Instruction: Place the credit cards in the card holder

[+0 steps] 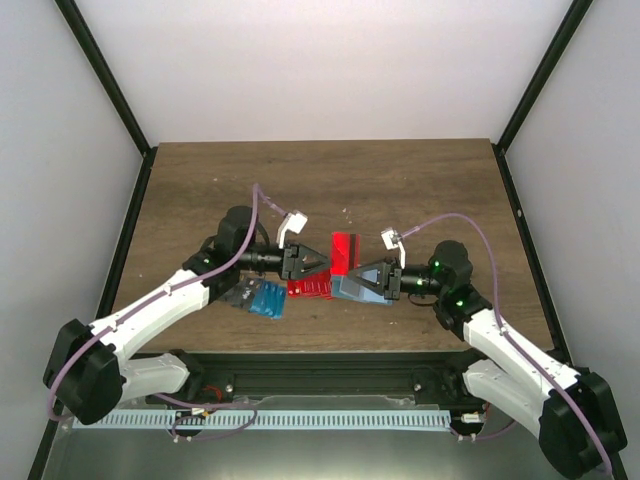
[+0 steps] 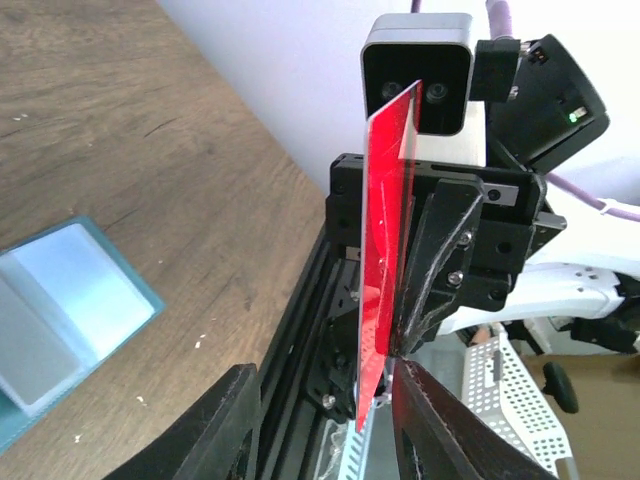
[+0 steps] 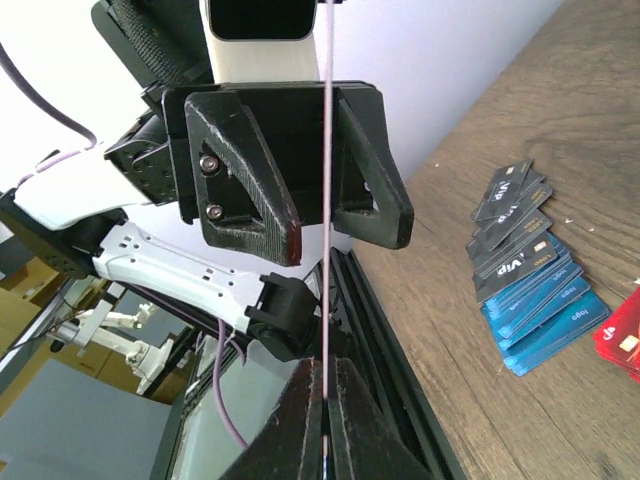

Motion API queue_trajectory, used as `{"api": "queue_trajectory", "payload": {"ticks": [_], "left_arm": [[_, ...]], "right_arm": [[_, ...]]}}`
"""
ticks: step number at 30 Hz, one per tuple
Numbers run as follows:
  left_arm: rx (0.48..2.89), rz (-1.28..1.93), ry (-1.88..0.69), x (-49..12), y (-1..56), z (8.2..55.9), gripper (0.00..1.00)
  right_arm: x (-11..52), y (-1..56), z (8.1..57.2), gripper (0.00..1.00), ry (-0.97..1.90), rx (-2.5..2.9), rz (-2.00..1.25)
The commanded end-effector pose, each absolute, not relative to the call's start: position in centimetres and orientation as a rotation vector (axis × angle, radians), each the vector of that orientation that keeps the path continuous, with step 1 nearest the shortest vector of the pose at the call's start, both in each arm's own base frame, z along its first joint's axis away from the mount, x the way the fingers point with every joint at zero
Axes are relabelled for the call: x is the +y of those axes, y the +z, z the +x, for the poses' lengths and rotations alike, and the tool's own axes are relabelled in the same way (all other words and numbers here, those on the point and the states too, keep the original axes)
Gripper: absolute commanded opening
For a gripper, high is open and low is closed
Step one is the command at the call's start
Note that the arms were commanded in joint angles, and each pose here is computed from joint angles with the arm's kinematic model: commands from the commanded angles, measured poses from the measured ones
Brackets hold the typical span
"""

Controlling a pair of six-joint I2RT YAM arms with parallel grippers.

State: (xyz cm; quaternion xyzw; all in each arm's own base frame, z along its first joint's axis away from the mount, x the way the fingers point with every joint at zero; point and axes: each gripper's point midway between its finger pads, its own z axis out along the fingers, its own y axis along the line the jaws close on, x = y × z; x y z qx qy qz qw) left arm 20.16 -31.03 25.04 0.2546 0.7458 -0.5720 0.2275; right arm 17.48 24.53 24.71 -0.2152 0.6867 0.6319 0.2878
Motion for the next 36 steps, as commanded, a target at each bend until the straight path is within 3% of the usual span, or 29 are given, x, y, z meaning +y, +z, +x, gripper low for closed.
{"api": "queue_trajectory", "payload": {"ticks": [1, 11, 17, 19, 20, 25, 28, 36], "left_arm": [[1.960, 0.744, -1.641, -31.3, 26.5, 19.8, 0.37], [1.946, 0.739, -1.697, -32.1, 26.6, 19.8, 0.23], [1.954, 0.736, -1.707, -32.6, 26.4, 19.8, 0.04], [1.950, 0.728, -1.716, -32.6, 26.4, 19.7, 0.04], [1.952, 0.722, -1.716, -32.6, 26.3, 19.7, 0.04], [2.019, 0.657, -1.647, -32.2, 24.7, 20.4, 0.04], [2.075, 0.620, -1.586, -32.1, 23.4, 21.1, 0.04], [2.229, 0.536, -1.497, -32.2, 19.6, 22.6, 0.04]], "right_arm": [[24.4, 25.6, 16.8, 0.01, 1.720, 1.778, -0.637], [24.7, 25.2, 16.5, 0.01, 1.752, 1.791, -0.667], [24.7, 25.2, 16.3, 0.01, 1.760, 1.789, -0.680], [24.7, 25.1, 16.4, 0.01, 1.756, 1.798, -0.674], [24.7, 24.8, 16.7, 0.03, 1.745, 1.820, -0.652], [23.7, 22.0, 20.4, 0.39, 1.511, 2.027, -0.406], [21.5, 20.1, 23.3, 0.51, 1.266, 2.136, -0.184], [13.3, 15.4, 25.9, 0.61, 0.725, 2.281, 0.371]]}}
